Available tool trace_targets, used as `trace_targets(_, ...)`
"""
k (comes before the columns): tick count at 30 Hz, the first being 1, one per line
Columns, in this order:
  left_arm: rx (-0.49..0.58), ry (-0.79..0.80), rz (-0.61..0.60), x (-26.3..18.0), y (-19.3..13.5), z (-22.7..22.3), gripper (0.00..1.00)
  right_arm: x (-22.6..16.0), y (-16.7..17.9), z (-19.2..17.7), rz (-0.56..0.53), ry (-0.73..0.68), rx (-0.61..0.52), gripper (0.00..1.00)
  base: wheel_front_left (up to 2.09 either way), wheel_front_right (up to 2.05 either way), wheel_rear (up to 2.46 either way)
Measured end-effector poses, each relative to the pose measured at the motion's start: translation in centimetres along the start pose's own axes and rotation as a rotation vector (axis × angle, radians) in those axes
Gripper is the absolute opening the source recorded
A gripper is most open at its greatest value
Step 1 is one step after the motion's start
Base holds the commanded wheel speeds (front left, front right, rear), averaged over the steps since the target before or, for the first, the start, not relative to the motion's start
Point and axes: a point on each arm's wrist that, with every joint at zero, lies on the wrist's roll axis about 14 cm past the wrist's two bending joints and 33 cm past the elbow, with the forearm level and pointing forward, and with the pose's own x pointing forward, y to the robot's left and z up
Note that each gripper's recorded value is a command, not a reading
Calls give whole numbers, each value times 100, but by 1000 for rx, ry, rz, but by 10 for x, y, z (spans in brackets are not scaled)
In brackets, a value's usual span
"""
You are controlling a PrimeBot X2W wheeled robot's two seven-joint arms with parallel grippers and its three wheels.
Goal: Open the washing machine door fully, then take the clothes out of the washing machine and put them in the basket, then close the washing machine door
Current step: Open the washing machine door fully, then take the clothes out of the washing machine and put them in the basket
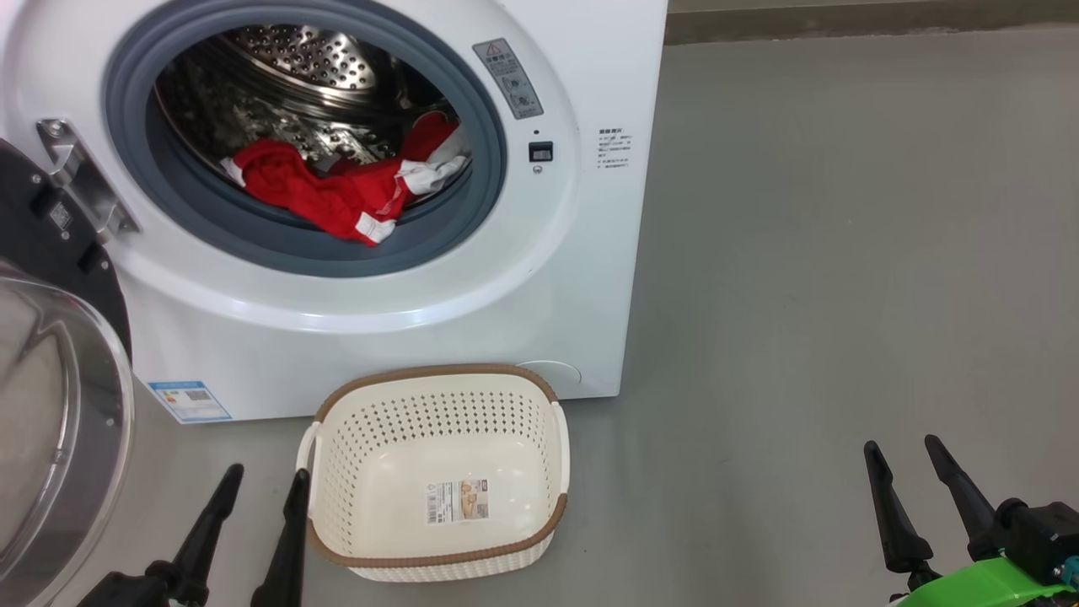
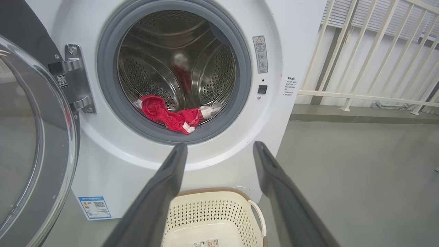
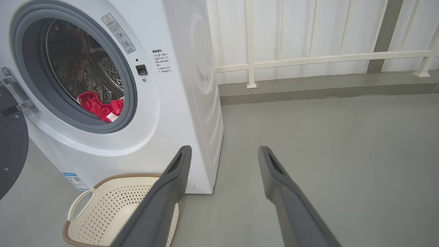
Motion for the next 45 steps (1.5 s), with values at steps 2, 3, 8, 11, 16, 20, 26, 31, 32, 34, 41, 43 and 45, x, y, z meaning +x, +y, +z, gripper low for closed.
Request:
trace_targets(2,-5,-3,4,-1,1,1,100,1,1,0,4,-1,0,100,0,0,0)
trace_targets(3,-8,-4,6,-1,2,1,100,1,2,0,5,-1,0,100,0,0,0)
trace_targets(8,-10,-9,11,-3,3,3,100,1,4,0,12,0,-1,100,0,0,0)
trace_targets(11,-18,-12,14,-4,4,4,100,-1,4,-2,13,5,-1,100,0,0,0)
trace_targets(16,-48,-13,15,-4,3,3,100,-1,5,-3,17,10,-2,100,25,-35,10)
trace_targets(20,-54,-9,18,-4,3,2,100,-1,5,-4,18,15,-1,100,86,-96,10)
trace_targets(26,-54,-3,19,-3,4,0,100,-1,5,-6,16,20,-1,100,113,-124,11)
trace_targets(31,-54,2,23,-2,5,-2,100,0,4,-8,13,27,0,100,107,-118,11)
trace_targets(32,-54,2,24,-2,5,-2,100,0,4,-9,13,28,0,100,87,-100,13)
trace_targets(34,-52,6,27,-2,6,-3,100,0,4,-9,12,30,0,100,71,-80,8)
trace_targets(41,-52,16,33,0,8,-7,100,2,4,-13,13,40,1,100,20,-20,0)
trace_targets(43,-49,20,35,0,8,-8,100,3,4,-14,13,44,1,100,0,0,0)
trace_targets(45,-49,25,37,0,8,-9,100,3,4,-15,13,47,2,100,0,0,0)
